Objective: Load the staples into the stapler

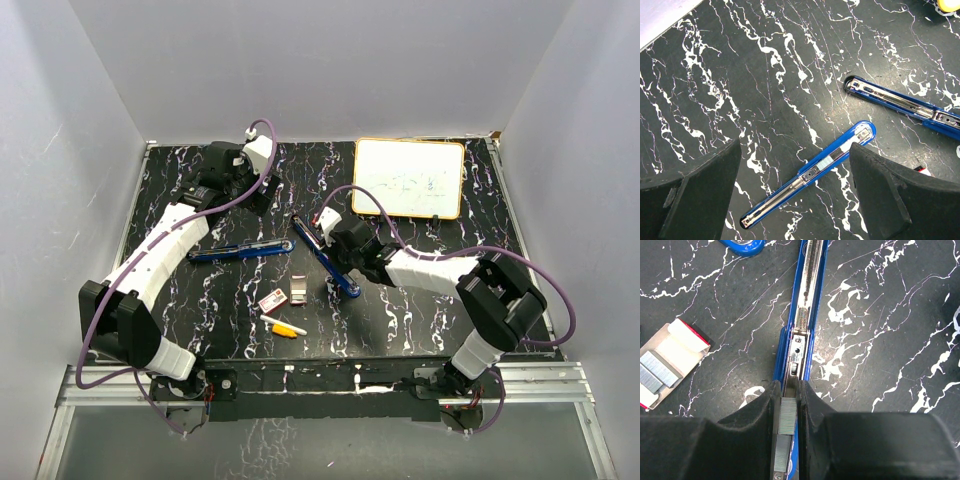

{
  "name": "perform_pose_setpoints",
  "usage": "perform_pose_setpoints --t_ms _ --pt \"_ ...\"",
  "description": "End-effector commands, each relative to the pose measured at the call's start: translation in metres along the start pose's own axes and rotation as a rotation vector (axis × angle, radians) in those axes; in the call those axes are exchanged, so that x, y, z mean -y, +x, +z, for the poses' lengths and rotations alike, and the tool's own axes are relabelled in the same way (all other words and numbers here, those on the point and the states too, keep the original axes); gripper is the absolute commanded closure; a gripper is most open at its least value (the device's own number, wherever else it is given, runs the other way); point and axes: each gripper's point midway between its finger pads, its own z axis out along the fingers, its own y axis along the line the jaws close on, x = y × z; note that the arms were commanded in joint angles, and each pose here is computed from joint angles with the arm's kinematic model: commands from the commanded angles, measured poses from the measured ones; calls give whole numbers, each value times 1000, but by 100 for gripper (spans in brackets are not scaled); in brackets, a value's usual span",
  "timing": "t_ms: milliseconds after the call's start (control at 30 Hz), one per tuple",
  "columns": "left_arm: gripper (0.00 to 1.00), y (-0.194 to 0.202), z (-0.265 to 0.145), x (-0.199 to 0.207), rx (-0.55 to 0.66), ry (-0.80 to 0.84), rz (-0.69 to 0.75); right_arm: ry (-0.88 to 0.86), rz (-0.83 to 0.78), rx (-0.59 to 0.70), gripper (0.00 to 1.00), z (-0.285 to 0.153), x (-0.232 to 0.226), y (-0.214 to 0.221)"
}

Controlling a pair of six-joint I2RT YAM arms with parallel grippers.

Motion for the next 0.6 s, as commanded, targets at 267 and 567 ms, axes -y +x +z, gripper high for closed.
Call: perform_pose_setpoints --t_ms 267,567 --pt "12 -9 -15 -3 40 -6 4 11 12 51 87 -4 6 -13" --pt "12 -9 -15 -3 42 -4 6 14 19 35 81 -2 8 -9"
